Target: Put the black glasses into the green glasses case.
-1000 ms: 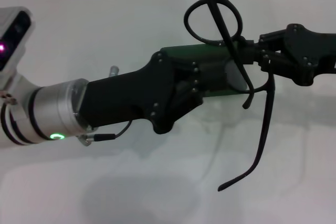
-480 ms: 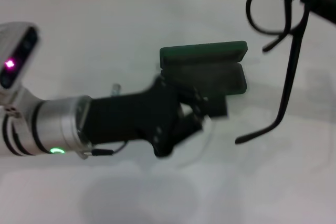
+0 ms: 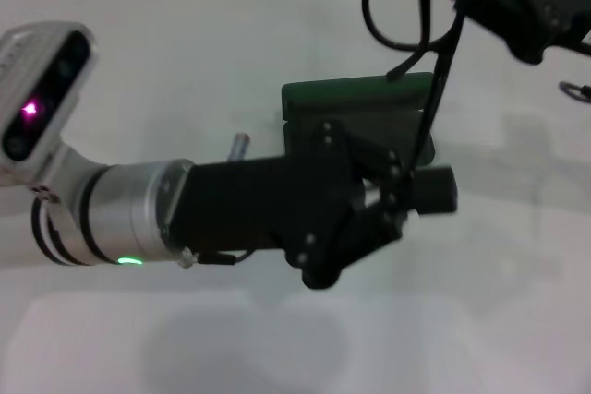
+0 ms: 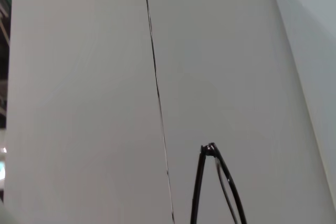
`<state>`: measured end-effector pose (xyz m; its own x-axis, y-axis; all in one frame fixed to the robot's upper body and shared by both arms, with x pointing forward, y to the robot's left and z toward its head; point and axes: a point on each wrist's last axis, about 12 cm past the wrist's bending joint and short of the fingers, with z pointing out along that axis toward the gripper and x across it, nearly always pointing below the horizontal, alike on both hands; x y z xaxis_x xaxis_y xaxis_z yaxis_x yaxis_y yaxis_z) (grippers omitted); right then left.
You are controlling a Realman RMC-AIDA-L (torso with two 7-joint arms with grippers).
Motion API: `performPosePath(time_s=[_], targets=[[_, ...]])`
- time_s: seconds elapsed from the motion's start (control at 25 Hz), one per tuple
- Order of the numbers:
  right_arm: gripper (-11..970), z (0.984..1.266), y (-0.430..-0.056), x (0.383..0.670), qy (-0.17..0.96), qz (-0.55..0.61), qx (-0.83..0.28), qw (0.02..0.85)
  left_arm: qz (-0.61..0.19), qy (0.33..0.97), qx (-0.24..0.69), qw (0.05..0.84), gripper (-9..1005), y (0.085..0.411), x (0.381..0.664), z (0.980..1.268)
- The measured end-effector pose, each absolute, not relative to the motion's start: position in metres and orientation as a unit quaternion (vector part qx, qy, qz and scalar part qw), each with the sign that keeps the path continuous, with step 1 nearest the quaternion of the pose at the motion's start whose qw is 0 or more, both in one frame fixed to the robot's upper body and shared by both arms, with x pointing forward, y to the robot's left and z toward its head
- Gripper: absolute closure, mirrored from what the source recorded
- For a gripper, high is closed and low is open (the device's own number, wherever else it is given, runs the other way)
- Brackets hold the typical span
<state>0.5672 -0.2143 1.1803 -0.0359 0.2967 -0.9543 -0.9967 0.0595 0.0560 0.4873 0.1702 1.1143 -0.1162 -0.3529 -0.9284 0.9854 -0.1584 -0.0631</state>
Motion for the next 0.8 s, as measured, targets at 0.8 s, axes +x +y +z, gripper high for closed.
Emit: performPosePath(time_s=[0.8], targets=[[932,1.153,-0.186,0.56,0.494,0.549,-0.447,0.504,-0.635,0.414,0.287,0.585,979,0.193,0.49,1.108]])
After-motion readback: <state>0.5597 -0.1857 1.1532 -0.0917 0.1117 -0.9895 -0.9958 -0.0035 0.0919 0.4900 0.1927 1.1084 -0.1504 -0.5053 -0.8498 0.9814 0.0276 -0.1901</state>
